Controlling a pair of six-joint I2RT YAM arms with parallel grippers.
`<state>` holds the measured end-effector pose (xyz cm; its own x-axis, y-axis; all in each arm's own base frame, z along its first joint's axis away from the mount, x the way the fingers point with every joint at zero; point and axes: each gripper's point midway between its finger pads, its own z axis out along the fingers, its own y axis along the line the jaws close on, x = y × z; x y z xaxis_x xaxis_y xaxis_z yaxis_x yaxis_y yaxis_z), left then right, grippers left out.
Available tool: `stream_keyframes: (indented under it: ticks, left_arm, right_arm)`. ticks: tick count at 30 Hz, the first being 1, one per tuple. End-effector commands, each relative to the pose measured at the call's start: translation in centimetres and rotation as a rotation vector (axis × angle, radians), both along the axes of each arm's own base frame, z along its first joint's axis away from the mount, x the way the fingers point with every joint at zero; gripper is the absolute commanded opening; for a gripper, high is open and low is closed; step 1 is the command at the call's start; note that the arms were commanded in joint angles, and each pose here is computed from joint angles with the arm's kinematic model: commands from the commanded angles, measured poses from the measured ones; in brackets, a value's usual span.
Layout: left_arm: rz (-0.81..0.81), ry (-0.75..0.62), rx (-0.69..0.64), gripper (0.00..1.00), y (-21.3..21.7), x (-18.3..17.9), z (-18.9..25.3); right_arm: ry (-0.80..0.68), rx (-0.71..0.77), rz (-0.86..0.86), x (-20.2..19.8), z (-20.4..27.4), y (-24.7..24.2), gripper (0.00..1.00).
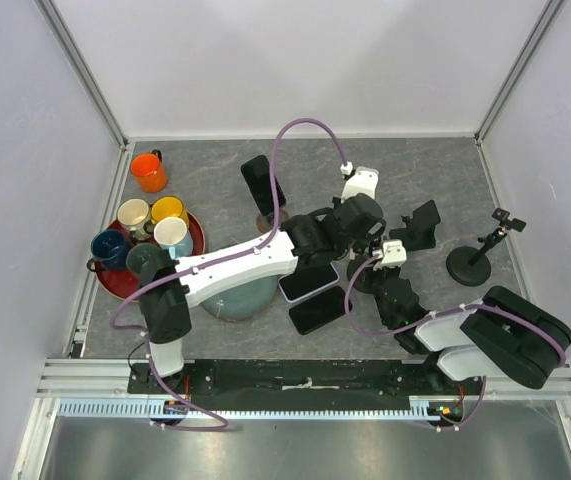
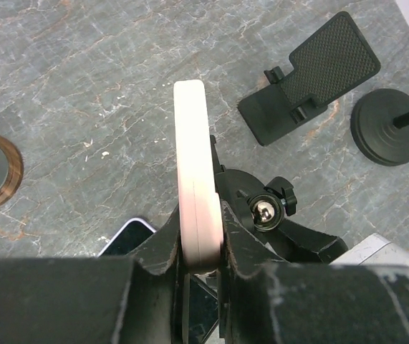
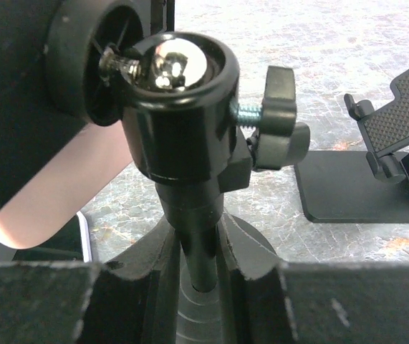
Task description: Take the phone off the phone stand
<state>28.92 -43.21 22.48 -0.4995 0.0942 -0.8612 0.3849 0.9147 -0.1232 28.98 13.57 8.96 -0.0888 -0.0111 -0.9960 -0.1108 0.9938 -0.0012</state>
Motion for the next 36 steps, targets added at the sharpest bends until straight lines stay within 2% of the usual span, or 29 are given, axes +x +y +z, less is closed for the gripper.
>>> stream_keyframes:
  ticks: [1, 9, 16, 28, 36]
  left_arm:
    - [-0.034, -0.01, -0.05, 0.02, 2.6, 0.2, 2.4]
    - [-0.069, 0.055, -0.182, 0.02, 6.1, 1.5, 1.4]
    - [-0.078, 0.064, -0.225, 0.02, 7.9, 1.8, 1.5]
    - [-0.167, 0.01, -0.102, 0.02, 9.1, 1.6, 1.1]
    - [-0.226, -0.03, -0.064, 0.02, 9.8, 0.9, 1.3]
  right_arm:
    - [-0.047, 0.078, -0.024, 0.7, 1.7, 0.2, 0.0]
    - [-0.04, 0.072, 0.002, 0.9, 1.5, 0.6, 0.0]
    - [-0.034, 0.073, 0.003, 1.0, 1.4, 0.6, 0.0]
    - [-0.023, 0.095, -0.004, 1.3, 1.2, 0.1, 0.0]
    - [0.005, 0.125, -0.072, 1.7, 0.6, -1.8, 0.0]
